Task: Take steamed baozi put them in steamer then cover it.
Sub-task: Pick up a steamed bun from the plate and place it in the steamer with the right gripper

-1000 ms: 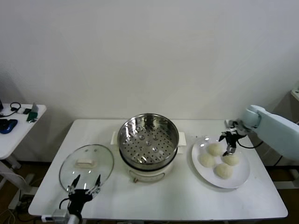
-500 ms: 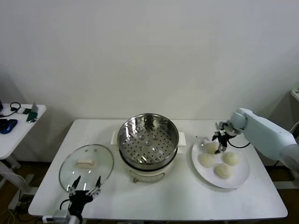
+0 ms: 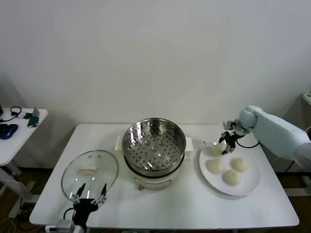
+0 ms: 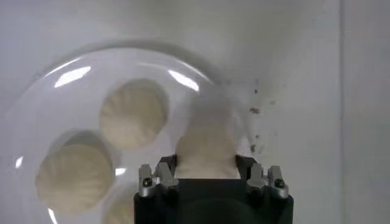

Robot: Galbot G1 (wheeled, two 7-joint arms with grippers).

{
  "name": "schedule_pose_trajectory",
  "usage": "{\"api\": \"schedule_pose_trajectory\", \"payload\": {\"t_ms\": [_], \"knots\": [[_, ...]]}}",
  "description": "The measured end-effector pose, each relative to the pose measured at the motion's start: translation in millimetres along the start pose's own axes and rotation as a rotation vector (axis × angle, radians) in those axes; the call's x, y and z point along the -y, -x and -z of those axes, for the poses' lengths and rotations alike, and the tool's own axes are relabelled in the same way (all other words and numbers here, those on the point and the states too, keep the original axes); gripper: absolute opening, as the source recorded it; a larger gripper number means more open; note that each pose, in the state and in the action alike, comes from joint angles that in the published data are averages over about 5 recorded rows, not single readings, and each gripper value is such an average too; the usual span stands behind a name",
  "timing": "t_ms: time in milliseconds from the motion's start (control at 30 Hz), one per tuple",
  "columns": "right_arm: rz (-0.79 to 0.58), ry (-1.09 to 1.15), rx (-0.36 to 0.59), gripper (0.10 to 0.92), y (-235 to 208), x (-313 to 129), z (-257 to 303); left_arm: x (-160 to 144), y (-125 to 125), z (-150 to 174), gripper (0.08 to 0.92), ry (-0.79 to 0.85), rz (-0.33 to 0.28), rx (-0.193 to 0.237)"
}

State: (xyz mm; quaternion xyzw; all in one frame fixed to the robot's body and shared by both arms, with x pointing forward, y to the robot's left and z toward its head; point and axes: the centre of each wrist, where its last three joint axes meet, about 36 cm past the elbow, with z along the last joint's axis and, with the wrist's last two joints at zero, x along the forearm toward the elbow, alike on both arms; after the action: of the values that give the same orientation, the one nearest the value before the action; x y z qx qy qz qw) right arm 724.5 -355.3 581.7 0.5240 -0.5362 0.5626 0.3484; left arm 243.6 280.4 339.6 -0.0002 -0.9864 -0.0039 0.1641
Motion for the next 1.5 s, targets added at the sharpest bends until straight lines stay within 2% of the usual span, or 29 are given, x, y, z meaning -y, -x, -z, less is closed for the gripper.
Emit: {"api": "schedule_pose_trajectory", "payload": {"t_ms": [233, 333, 433, 600, 767, 1000, 1367, 1500], "knots": [[-0.086, -0.37, 0.057, 0.661, -105.0, 47.1, 105.2, 0.7, -1.0, 2.2, 0.823, 0.002, -0.004, 0.01], [-0.093, -0.557, 0.079, 0.662, -128.7, 51.3, 163.9, 1.4, -0.6, 4.4, 0.823, 0.002, -0.007, 0.016], [-0.08, -0.73, 0.092, 0.662, -133.7, 48.3, 217.2, 1.2, 0.3, 7.8, 0.823, 0.003, -0.006, 0.026], [-0.04, -0.955, 0.081, 0.662, -115.7, 40.6, 277.6, 0.3, 0.0, 13.1, 0.823, 0.007, -0.005, 0.04], [-0.011, -1.103, 0.045, 0.659, -83.1, 41.7, 306.3, 1.2, -1.2, 16.3, 0.823, 0.007, -0.007, 0.049], [0.012, -1.196, 0.011, 0.658, -33.6, 55.0, 319.2, 3.0, -1.9, 16.4, 0.823, 0.006, -0.011, 0.05], [0.078, -1.225, 0.019, 0.661, 30.9, 61.3, 321.7, 1.4, -0.3, 11.1, 0.823, 0.004, -0.008, 0.046], [0.075, -1.222, 0.032, 0.705, 39.4, 63.9, 319.5, 1.1, 0.5, 8.9, 0.823, 0.004, -0.006, 0.046]]}}
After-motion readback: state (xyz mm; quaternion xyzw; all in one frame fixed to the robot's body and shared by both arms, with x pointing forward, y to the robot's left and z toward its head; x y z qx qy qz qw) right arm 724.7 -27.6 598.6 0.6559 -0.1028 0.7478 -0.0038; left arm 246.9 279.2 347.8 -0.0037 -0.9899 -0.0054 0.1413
